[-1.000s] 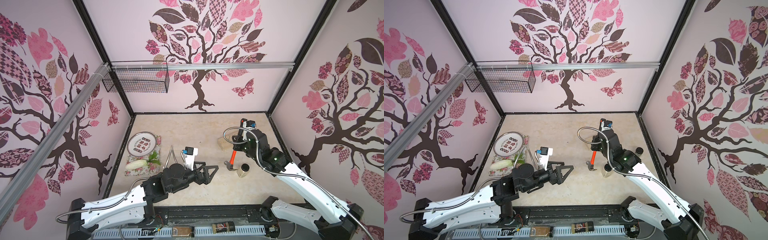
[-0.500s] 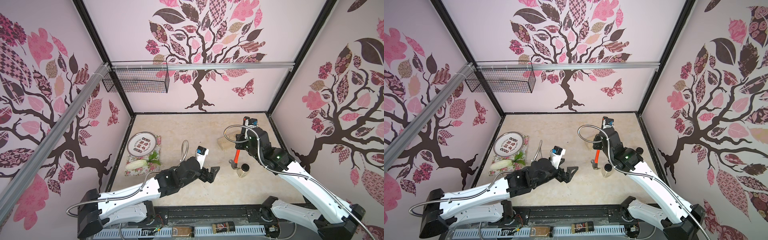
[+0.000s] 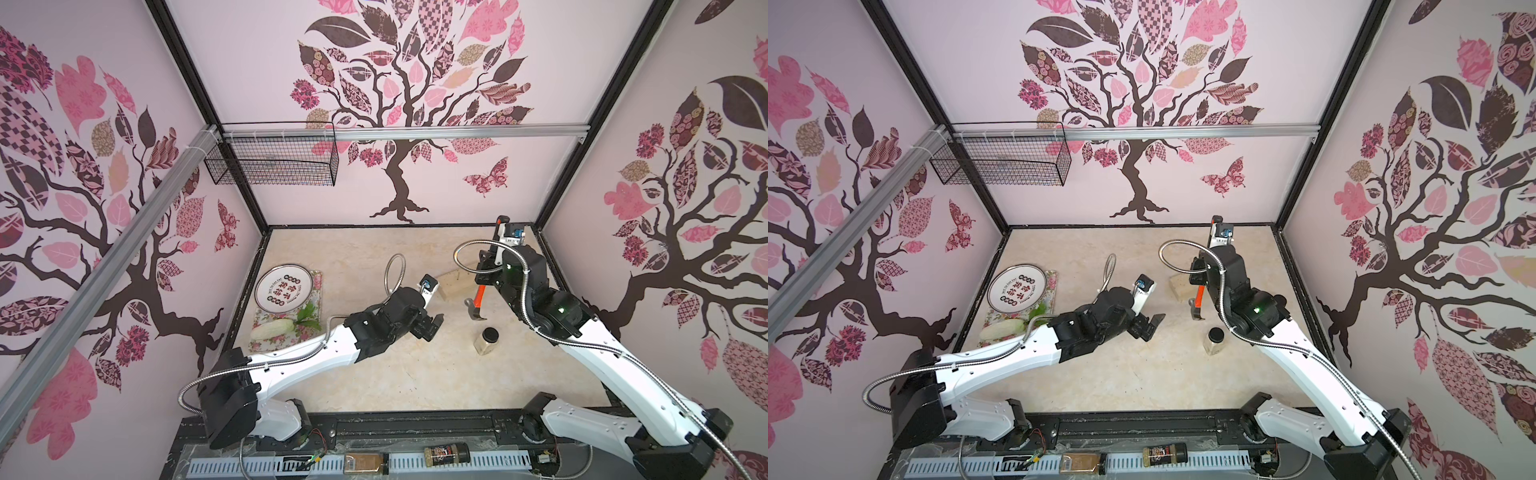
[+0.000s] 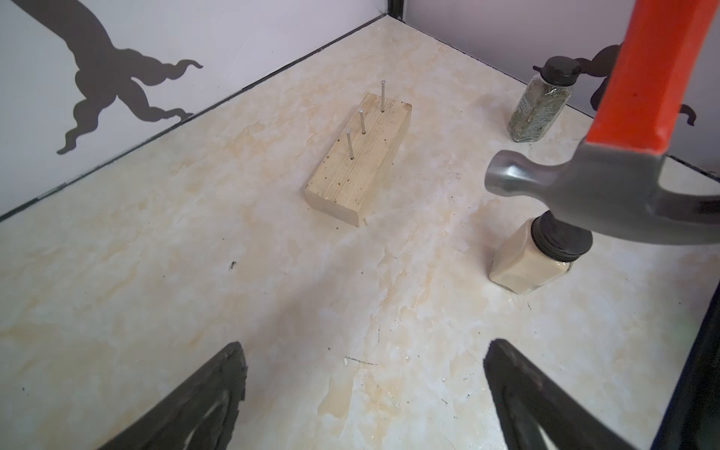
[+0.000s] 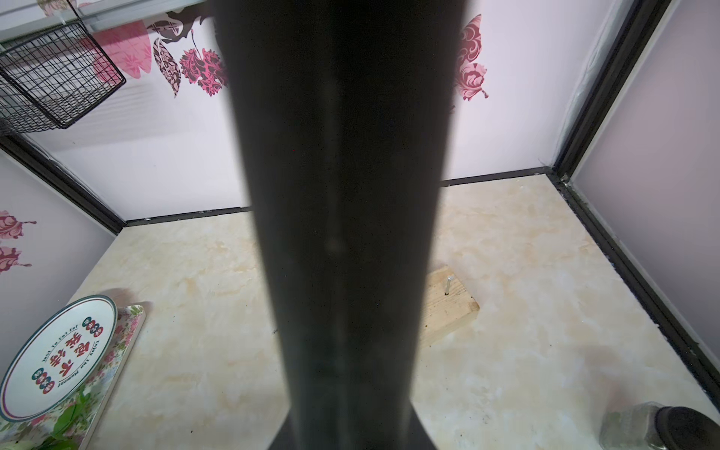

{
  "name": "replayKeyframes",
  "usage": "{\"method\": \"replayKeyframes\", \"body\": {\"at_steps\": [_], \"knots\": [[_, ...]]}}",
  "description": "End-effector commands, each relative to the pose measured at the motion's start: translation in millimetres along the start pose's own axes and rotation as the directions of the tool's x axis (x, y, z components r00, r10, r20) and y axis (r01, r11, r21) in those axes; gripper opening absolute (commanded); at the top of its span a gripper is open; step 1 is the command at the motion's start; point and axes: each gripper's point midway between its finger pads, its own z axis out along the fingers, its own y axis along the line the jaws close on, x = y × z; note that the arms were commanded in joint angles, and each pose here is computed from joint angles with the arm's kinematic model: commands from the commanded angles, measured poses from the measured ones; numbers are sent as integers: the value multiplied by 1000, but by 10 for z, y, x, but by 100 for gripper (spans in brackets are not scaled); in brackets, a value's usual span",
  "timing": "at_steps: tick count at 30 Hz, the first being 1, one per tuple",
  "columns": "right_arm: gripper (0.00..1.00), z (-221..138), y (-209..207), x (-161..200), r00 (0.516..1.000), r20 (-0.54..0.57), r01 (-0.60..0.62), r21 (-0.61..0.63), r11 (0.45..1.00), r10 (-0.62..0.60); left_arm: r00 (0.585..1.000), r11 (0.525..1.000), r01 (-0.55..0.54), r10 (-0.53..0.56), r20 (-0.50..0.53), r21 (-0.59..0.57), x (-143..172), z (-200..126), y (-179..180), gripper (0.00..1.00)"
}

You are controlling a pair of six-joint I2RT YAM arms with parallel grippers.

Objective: Use a claw hammer to pull out a nail
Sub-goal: Move the mounting plate to the center of the board.

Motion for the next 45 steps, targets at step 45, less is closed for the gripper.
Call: {"method": "replayKeyframes", "body": {"at_steps": [45], "knots": [[18,-297,104,-691,967,249,73,-84,994,-50,966,960,-43,111,-233,278,151,2387,401,98]]}}
